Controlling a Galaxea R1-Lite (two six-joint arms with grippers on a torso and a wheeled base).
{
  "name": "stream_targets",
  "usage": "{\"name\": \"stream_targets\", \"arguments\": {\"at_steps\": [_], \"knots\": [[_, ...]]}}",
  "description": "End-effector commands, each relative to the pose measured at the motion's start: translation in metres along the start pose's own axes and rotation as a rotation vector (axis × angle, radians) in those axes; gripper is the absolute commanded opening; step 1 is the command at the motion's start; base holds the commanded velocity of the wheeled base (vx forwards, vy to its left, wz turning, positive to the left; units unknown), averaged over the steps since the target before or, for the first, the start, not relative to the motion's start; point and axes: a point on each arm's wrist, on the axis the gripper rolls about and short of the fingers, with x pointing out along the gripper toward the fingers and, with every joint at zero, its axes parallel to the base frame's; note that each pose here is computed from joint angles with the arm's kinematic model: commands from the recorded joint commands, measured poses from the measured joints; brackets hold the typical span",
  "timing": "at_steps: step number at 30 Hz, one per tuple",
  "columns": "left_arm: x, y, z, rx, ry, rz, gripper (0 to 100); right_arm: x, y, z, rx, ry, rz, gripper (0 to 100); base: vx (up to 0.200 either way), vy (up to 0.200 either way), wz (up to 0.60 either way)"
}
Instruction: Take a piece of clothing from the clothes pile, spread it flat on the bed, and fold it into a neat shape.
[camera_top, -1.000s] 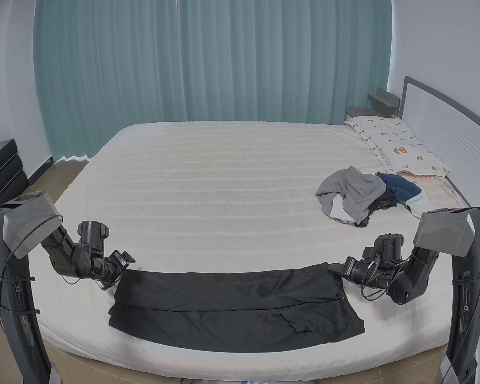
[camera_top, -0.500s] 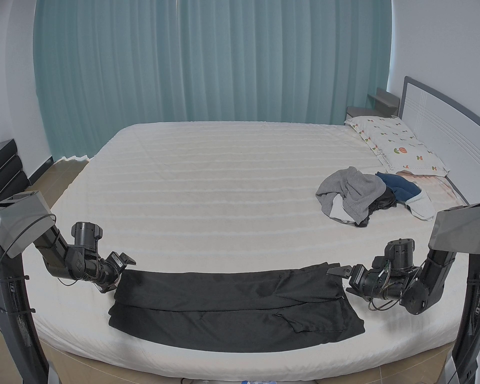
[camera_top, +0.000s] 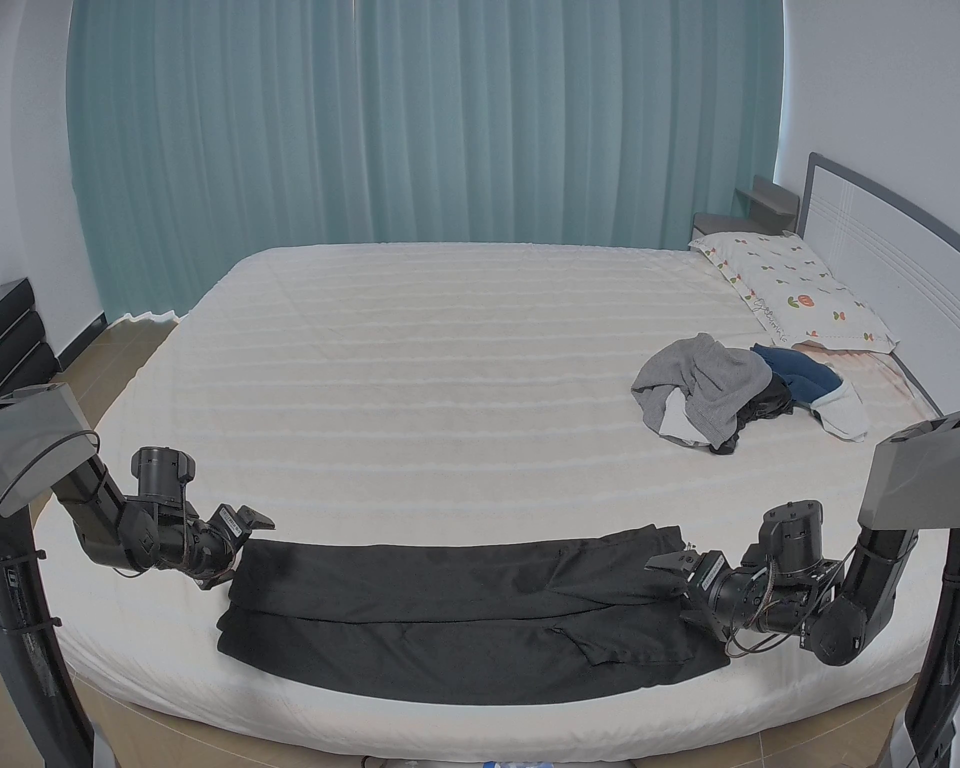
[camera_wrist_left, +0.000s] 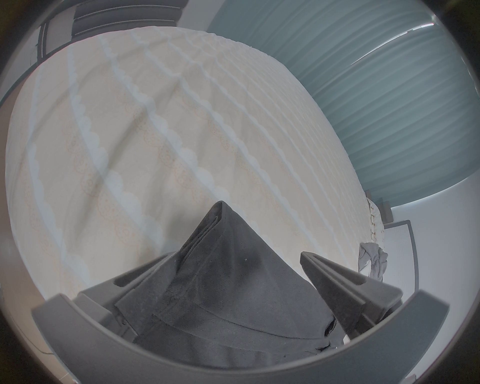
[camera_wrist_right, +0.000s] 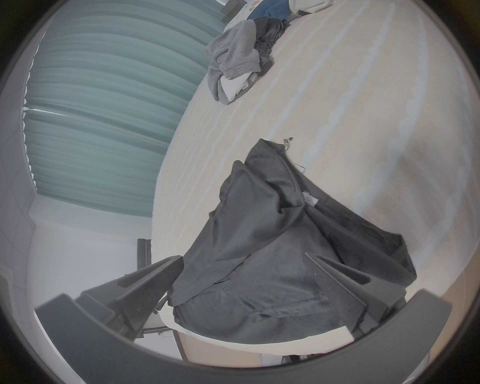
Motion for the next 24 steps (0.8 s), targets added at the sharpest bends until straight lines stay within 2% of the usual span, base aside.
{"name": "stream_targets", "arguments": {"at_steps": [1, 6, 24], "knots": [[-0.002, 0.0, 0.0, -0.002, -0.002, -0.003, 100, 0.004, -0.002, -0.013, -0.017, 0.026, -0.029, 100, -0.2, 0.0, 0.0], [0.0, 0.0, 0.002, -0.003, -0.004, -0.002, 100, 0.007, -0.004, -0.019, -0.025, 0.032, -0.047, 100, -0.2, 0.0, 0.0], [0.0, -0.001, 0.004, -0.008, -0.012, -0.009, 100, 0.014, 0.002, -0.035, -0.069, 0.033, -0.057, 100, 0.0, 0.0, 0.0]]}}
